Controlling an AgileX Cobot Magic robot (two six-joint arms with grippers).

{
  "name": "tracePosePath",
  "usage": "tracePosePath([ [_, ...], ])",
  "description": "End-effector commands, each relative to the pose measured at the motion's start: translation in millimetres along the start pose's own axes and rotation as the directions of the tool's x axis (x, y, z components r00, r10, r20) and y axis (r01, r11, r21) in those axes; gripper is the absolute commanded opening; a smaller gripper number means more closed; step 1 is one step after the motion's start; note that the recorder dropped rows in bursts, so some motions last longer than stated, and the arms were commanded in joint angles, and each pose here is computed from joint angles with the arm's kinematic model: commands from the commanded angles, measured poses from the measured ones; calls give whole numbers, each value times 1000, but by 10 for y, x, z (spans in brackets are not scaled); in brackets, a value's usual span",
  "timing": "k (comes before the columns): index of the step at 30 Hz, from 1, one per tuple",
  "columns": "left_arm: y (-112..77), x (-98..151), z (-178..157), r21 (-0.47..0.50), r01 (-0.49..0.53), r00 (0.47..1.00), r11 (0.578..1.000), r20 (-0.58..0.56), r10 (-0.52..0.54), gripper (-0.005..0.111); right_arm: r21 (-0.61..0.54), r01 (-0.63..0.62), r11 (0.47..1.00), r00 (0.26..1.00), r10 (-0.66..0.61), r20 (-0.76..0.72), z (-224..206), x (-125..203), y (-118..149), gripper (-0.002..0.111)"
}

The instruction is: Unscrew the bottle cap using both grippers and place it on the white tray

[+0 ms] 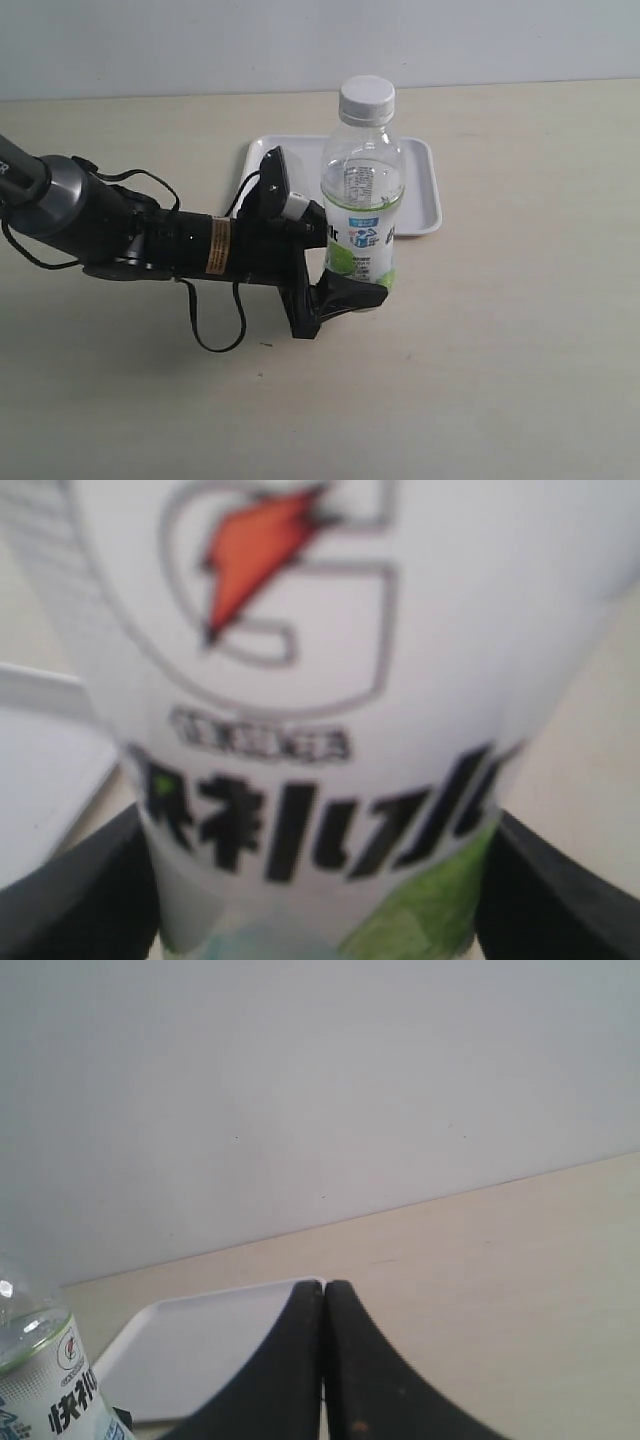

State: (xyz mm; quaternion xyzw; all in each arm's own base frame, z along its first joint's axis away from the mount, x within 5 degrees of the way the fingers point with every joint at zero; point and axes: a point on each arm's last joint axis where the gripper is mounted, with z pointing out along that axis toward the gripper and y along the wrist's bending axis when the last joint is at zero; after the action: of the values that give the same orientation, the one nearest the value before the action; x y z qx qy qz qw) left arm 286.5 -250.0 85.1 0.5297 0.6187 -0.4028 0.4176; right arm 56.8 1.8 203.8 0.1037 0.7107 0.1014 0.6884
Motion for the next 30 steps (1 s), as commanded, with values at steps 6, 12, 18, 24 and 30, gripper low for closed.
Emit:
tracePosePath([
  [6,-28,-104,-18,19,2,1000,1000,25,-2,0,5,3,1000,1000,-3,4,-3,10,-7,0],
  [12,-30,-103,-18,21,1,1000,1000,24,-1,0,5,3,1000,1000,-3,4,-3,10,-7,0],
  [18,-62,-51,-9,57,-29,1000,998,3,29,0,15,64,998,997,-65,44,-4,-27,-13,0],
  [24,-49,100,38,49,-41,999,998,-5,41,0,25,58,998,991,-61,121,-10,-97,-18,0],
  [30,-56,78,34,56,-54,999,997,7,53,0,31,9,999,972,-16,235,-28,-200,-27,0],
])
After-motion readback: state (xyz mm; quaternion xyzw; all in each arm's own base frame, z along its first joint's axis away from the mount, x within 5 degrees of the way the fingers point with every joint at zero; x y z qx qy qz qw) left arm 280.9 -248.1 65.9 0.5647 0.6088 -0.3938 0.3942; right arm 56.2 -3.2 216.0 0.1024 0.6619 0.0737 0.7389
